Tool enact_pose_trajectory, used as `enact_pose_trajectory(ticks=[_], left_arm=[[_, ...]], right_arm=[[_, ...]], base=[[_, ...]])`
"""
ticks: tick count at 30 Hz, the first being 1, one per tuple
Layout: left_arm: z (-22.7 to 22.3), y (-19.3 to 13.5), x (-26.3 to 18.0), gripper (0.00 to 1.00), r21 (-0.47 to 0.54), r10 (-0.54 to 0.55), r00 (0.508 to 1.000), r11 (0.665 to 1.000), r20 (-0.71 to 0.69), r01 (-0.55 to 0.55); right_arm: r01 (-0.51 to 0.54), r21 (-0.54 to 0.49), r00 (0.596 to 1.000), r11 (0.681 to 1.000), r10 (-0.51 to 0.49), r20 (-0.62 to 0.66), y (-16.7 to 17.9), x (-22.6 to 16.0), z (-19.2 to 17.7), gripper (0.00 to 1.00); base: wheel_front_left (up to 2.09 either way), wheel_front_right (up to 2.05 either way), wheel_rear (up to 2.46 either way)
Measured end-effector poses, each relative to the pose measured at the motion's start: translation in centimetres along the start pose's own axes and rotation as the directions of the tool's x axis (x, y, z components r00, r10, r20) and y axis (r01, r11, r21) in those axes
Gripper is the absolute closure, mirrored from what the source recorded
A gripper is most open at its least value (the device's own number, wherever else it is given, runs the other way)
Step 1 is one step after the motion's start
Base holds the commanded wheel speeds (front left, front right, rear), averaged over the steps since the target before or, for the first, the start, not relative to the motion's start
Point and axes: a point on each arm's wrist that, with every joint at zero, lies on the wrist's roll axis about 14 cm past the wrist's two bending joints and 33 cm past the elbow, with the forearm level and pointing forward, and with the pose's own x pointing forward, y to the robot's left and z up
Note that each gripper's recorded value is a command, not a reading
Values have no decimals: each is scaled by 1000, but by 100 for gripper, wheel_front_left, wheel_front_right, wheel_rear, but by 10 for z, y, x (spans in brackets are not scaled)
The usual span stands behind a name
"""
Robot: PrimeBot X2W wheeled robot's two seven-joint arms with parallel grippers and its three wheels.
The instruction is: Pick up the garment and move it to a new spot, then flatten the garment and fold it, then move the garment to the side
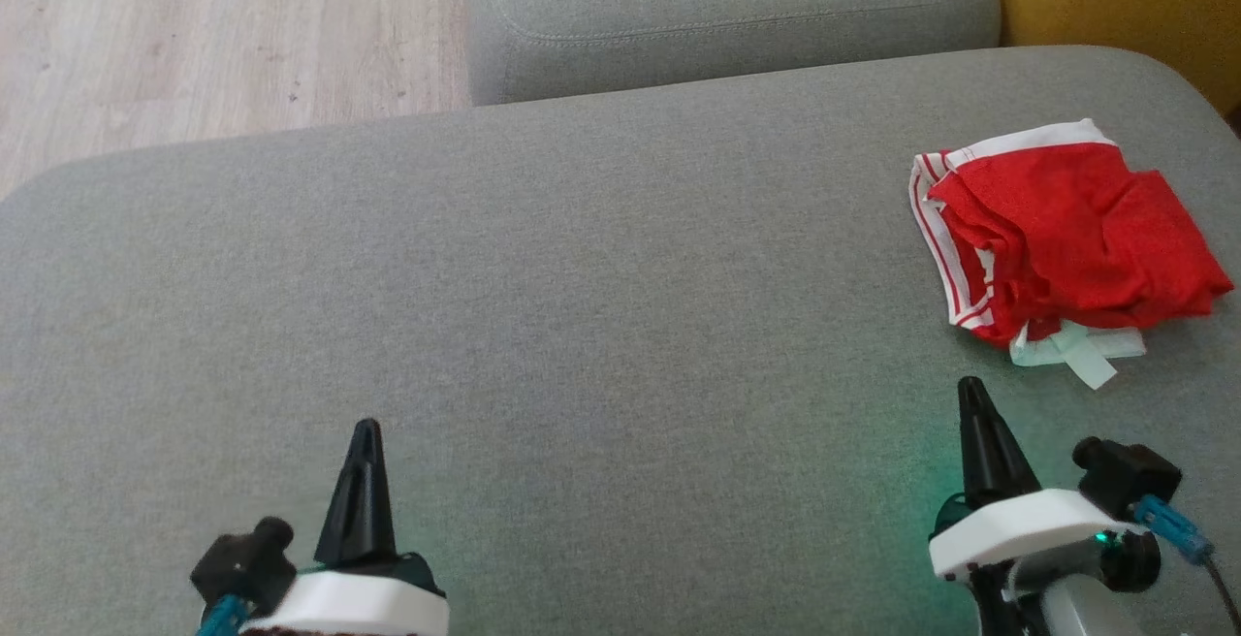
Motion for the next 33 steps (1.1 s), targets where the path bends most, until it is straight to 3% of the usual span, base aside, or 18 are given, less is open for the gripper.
enact_pose_trajectory(ticks=[15, 33], left_arm=[[2, 12, 1, 100, -162, 45, 999, 986, -11, -46], [7, 24, 2, 100, -354, 82, 996, 932, -22, -85]], right_arm=[[33, 165, 999, 986, -35, 7, -6, 2, 6, 100], [58, 361, 998, 931, -67, 12, -13, 4, 14, 100]], base=[[0, 0, 0], [0, 0, 0]])
